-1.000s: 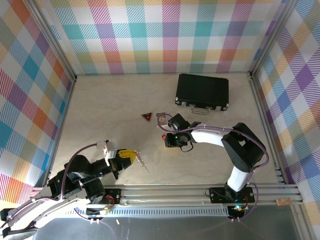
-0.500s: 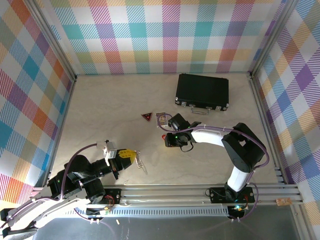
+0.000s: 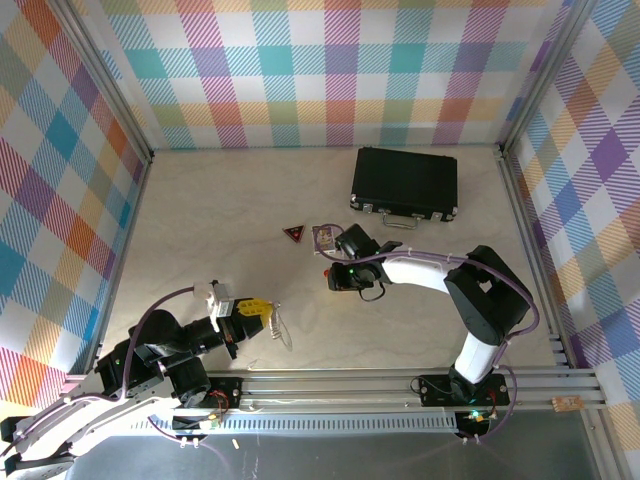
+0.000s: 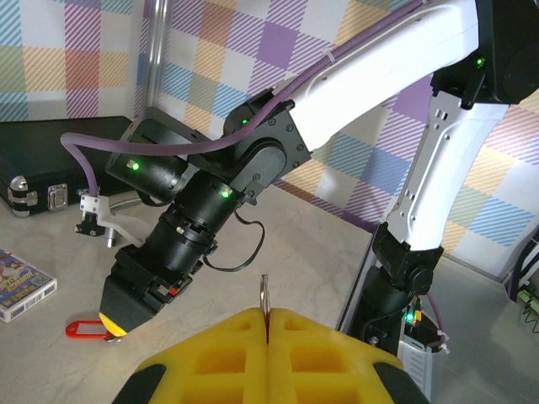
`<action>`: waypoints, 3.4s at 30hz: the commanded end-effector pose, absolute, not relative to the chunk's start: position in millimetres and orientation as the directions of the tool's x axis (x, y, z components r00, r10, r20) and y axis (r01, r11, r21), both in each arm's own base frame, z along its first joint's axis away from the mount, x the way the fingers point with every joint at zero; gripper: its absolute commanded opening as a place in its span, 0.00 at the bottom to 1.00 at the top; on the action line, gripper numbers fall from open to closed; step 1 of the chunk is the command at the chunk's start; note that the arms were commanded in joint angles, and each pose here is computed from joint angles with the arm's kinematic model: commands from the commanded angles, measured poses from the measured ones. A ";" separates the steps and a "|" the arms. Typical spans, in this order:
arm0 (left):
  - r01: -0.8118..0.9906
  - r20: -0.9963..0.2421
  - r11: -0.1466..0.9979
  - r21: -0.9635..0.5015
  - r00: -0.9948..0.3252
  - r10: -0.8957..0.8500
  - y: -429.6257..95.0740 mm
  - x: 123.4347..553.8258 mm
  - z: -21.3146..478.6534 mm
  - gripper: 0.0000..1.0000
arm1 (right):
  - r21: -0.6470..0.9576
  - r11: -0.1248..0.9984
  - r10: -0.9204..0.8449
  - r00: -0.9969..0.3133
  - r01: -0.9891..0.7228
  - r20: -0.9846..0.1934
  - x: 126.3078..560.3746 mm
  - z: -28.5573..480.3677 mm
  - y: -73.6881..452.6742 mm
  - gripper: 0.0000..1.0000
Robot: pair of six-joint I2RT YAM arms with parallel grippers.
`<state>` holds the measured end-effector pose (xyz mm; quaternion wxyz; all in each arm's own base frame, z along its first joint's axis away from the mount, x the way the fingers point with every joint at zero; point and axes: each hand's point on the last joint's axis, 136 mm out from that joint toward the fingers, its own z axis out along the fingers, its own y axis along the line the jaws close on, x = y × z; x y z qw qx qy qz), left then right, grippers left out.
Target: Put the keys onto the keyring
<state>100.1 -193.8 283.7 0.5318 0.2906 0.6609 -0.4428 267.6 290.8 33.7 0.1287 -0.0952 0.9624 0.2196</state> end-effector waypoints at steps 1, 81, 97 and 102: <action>0.867 -0.962 0.418 -0.272 -0.243 -0.122 -195.4 98.7 294.2 0.00 | 0.407 0.880 -0.118 -0.943 -0.245 -0.312 278.0 39.9 297.7 0.31; 0.867 -0.962 0.418 -0.271 -0.237 -0.132 -192.6 97.9 296.1 0.00 | 0.385 0.889 -0.149 -0.952 -0.247 -0.268 269.0 24.5 305.1 0.16; 0.865 -0.962 0.421 -0.271 -0.238 -0.132 -191.9 98.1 295.2 0.00 | 0.386 0.884 -0.161 -0.948 -0.262 -0.275 266.6 27.0 307.9 0.16; 0.866 -0.962 0.420 -0.271 -0.237 -0.132 -191.9 97.9 295.3 0.00 | 0.382 0.885 -0.162 -0.945 -0.266 -0.284 267.0 29.8 306.6 0.13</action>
